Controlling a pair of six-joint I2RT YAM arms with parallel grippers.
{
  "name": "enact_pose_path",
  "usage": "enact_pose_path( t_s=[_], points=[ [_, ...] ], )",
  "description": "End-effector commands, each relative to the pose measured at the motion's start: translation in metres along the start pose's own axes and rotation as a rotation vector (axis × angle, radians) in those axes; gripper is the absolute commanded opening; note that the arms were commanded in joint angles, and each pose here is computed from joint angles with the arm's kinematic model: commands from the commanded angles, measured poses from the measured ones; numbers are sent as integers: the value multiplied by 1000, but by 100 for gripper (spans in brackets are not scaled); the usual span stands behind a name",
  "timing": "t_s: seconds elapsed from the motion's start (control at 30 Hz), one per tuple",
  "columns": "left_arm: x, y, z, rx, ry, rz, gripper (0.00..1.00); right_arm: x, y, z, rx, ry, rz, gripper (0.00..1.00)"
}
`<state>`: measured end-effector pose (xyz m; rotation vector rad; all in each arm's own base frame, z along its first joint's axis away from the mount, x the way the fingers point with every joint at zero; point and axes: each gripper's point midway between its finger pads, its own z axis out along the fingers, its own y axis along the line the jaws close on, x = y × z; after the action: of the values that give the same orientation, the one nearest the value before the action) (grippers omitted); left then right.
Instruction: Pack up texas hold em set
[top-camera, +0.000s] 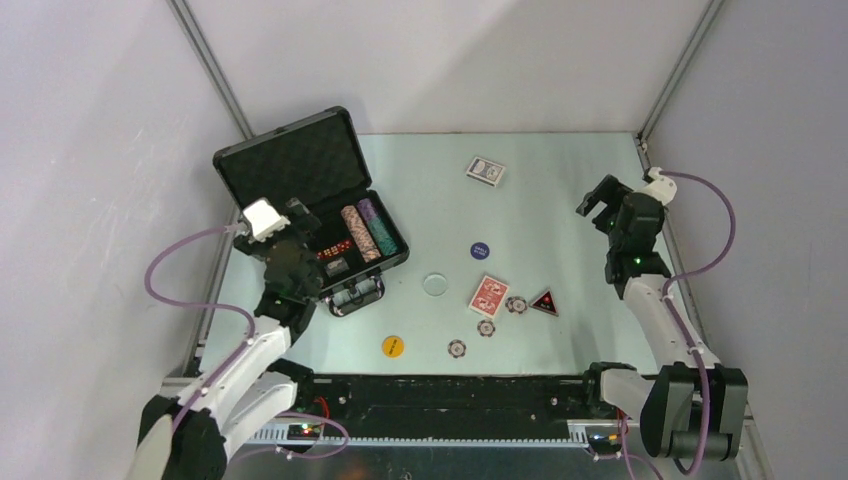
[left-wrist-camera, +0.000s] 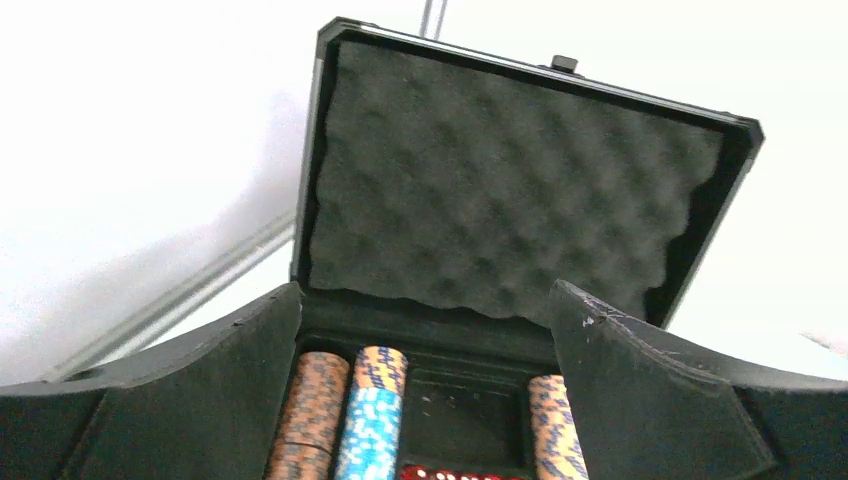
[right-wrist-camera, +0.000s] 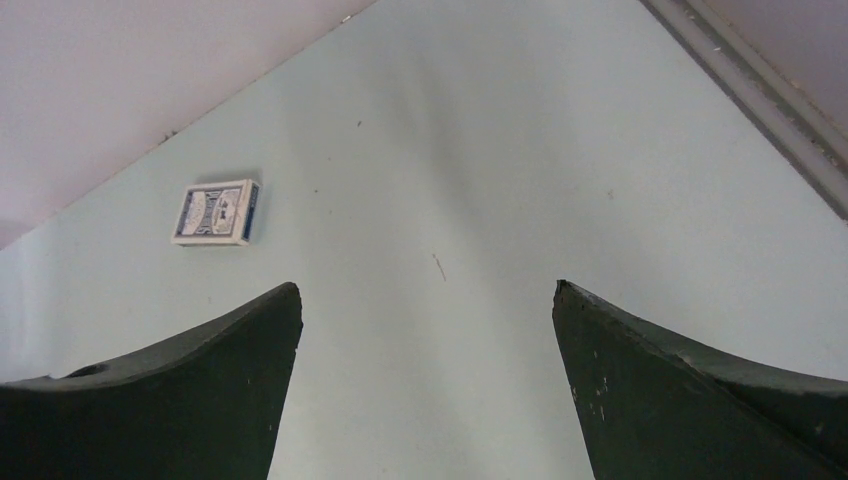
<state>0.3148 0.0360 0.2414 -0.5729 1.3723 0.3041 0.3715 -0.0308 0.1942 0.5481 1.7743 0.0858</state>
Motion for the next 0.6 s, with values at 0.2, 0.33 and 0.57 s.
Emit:
enact_pose_path(
  t_s=[0.2,0.33,0.57],
  points=[
    [40,-18,-14,82,245,52,98,-3,47,3,-226,198,27,99],
    [41,-11,-11,40,253,126,98,0,85,37,-347,239,-16,98],
    [40,-8,-8,18,247,172,98,5,169,109,-572,343,-216,99]
  ],
)
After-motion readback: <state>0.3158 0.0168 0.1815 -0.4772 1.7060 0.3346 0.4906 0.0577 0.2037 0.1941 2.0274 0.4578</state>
